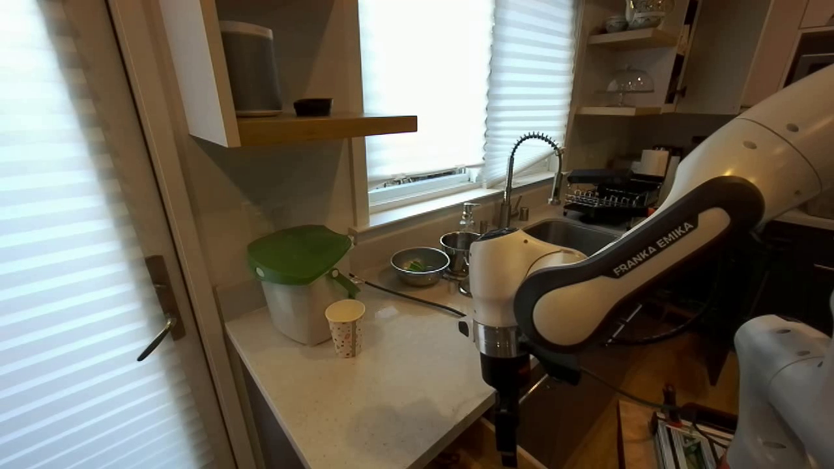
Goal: Remove a metallic measuring spoon from the drawer and place it on the counter top
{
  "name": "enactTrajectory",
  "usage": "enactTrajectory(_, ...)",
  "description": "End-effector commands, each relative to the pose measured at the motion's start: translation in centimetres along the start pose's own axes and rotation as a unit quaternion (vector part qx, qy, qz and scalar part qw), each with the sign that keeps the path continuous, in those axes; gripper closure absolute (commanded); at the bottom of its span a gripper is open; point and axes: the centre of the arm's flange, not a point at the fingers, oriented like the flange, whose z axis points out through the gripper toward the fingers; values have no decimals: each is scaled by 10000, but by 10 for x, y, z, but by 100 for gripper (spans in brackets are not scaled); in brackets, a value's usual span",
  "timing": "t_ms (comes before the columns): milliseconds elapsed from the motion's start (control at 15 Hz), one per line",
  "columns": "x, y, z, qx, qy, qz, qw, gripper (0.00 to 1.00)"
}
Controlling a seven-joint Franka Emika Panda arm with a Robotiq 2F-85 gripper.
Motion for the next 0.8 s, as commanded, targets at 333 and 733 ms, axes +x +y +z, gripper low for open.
enactTrajectory(333,36,-3,45,825,-427,1145,9891,0)
enactTrajectory(733,65,4,82,553,-868,1386,9850,0)
